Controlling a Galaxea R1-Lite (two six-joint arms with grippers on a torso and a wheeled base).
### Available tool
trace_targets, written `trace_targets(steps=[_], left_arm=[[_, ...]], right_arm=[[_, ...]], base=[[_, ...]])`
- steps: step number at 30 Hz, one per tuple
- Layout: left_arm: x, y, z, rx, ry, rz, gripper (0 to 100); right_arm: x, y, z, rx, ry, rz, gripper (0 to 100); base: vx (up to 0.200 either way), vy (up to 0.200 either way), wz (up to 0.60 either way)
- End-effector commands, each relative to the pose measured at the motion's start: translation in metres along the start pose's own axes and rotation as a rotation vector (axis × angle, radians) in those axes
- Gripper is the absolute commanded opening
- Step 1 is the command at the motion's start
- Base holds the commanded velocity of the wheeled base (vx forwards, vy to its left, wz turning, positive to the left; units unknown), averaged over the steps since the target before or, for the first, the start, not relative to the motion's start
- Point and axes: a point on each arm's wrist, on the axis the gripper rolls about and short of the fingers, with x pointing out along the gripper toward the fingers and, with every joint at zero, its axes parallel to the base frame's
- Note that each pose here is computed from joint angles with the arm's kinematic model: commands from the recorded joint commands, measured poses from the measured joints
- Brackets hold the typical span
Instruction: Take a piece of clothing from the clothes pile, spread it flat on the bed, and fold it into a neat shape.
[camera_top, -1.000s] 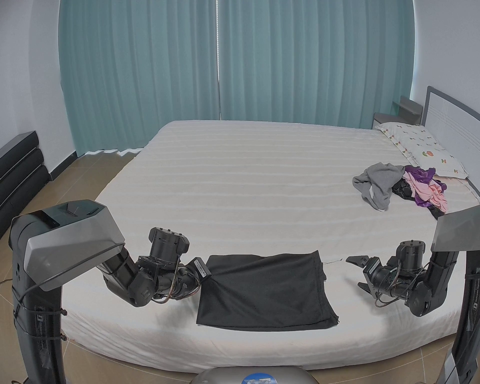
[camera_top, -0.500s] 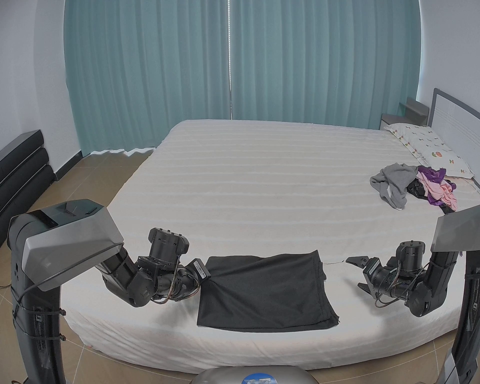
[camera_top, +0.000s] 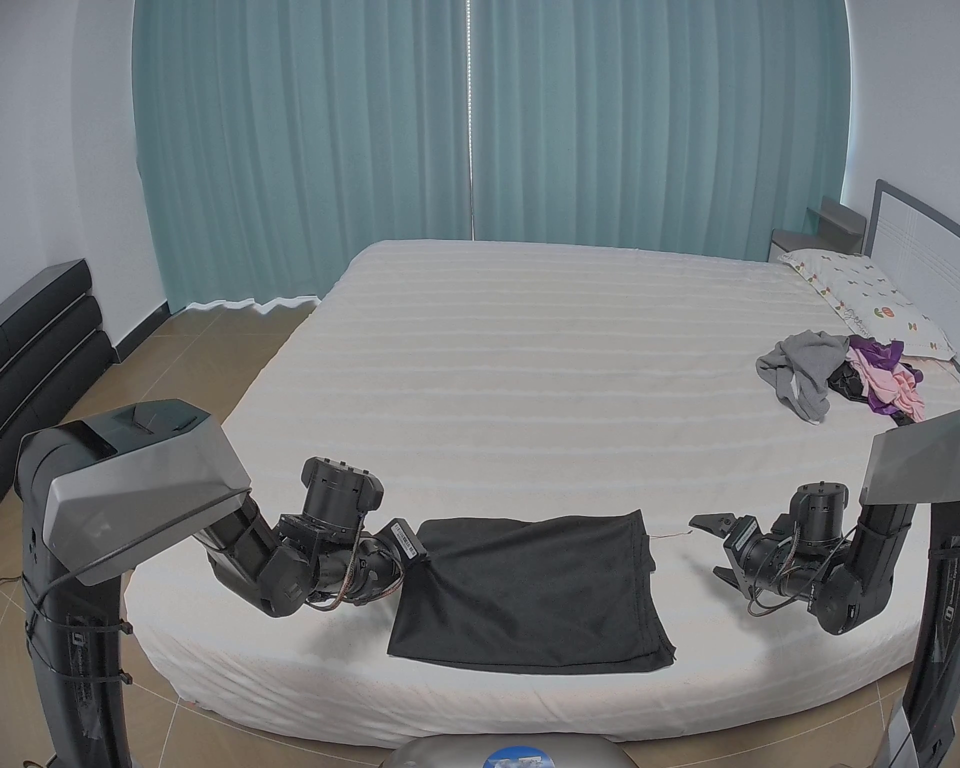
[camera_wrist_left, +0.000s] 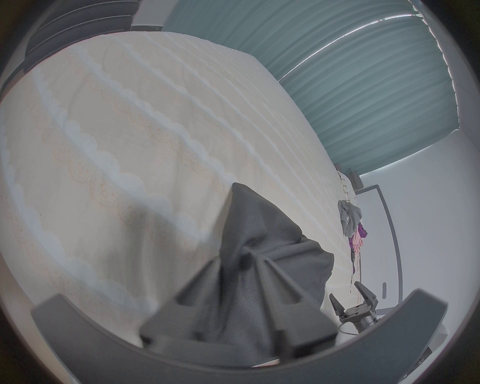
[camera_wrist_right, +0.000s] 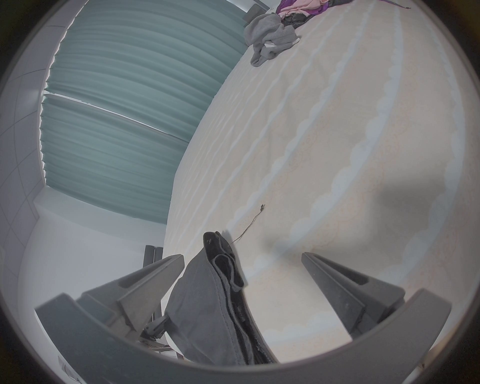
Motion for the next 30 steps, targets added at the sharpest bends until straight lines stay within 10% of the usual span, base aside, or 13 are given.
trace_targets(steps=[1,17,30], left_arm=[[-0.001,0.0,0.0,-0.002,-0.001,0.0,100],[-0.021,0.008,0.01,-0.105,-0.03,0.012,100],[-0.108,-0.001,0.035,-0.216,-0.377,0.001,100]], right_arm=[[0.0,0.0,0.0,0.0,0.001,0.001,100],[0.0,0.002,-0.003,-0.009,0.001,-0.003,100],[-0.072,0.039,-0.009,-0.117,-0.122,0.035,100]], base=[[0.0,0.0,0.0],[0.0,0.0,0.0],[0.0,0.0,0.0]])
